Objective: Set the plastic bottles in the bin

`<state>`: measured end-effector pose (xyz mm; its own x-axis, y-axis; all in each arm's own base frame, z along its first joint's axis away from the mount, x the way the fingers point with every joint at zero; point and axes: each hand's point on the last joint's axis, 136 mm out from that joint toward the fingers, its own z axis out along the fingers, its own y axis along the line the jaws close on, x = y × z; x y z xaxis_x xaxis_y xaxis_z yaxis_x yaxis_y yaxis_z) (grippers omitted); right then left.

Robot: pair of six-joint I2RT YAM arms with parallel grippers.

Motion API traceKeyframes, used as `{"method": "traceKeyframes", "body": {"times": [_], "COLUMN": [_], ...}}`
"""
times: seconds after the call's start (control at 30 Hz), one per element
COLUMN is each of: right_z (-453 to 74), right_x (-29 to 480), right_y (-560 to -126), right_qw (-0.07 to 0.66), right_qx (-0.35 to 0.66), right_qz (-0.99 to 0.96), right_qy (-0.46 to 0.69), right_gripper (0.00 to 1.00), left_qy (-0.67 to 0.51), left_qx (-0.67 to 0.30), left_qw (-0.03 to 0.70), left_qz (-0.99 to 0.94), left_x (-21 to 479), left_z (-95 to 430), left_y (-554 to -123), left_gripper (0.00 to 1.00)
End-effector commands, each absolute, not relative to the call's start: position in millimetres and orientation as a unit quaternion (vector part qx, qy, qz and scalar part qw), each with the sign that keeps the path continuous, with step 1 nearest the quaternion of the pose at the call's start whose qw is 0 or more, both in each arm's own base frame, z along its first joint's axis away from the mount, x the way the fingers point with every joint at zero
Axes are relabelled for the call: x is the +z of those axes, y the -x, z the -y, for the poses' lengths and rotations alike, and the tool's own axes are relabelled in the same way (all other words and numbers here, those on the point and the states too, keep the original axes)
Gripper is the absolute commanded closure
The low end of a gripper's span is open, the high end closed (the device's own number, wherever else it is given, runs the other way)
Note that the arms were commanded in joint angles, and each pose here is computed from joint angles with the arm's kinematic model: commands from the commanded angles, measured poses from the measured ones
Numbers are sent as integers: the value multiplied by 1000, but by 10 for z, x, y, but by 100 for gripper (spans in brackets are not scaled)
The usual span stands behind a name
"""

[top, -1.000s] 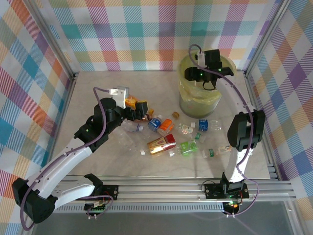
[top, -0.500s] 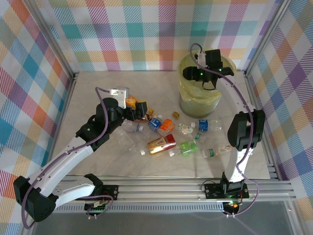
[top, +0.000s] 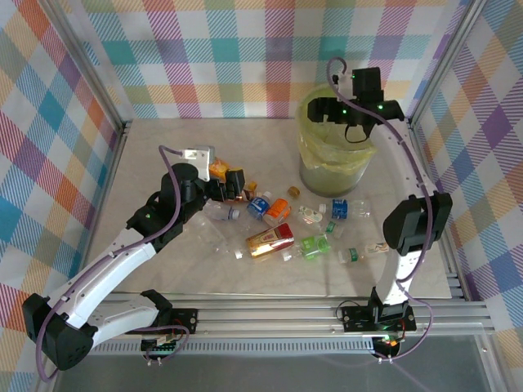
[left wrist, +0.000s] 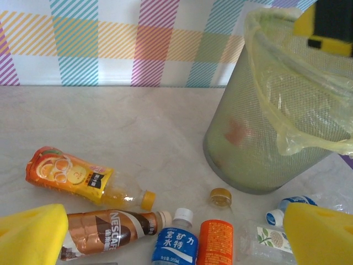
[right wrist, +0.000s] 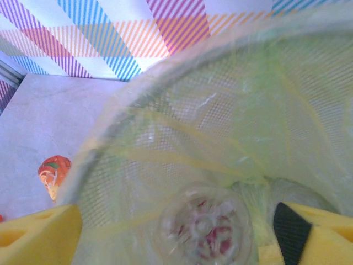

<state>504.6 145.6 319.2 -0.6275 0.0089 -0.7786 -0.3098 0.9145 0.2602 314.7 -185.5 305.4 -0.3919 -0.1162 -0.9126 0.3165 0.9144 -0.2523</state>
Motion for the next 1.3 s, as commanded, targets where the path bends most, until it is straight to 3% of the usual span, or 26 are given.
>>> {"method": "traceKeyframes", "body": {"times": [0.0,0.33,0.47,0.7,0.87,1.27], "right_z": [-1273,-648,-448,-182,-74,-49], "right_x": [3682,3688,3341,2468,2162,1307], "right_y": [-4766,-3726,-3127,-2178,-1872,-1608], "right_qw": [454,466,445,338,300,199], "right_qx": [166,114,113,91,77,53], "right_qz": [-873,-873,-876,-899,-895,-880], "right_qy": [65,-88,-150,-262,-322,-427], "right_gripper": [0,0,0,0,0,0], "left_qy": [-47,-37,-41,-45,-54,-62], "left_qx": [-205,-187,-186,-174,-173,-165], "left_qw": [563,567,569,573,566,557], "left_qz": [-799,-801,-800,-800,-805,-812], "left_x": [3234,3184,3168,3129,3064,2968], "left_z": [1825,1734,1740,1730,1779,1803], "left_y": [-3113,-3105,-3112,-3137,-3171,-3192], "left_gripper": [0,0,0,0,0,0]}}
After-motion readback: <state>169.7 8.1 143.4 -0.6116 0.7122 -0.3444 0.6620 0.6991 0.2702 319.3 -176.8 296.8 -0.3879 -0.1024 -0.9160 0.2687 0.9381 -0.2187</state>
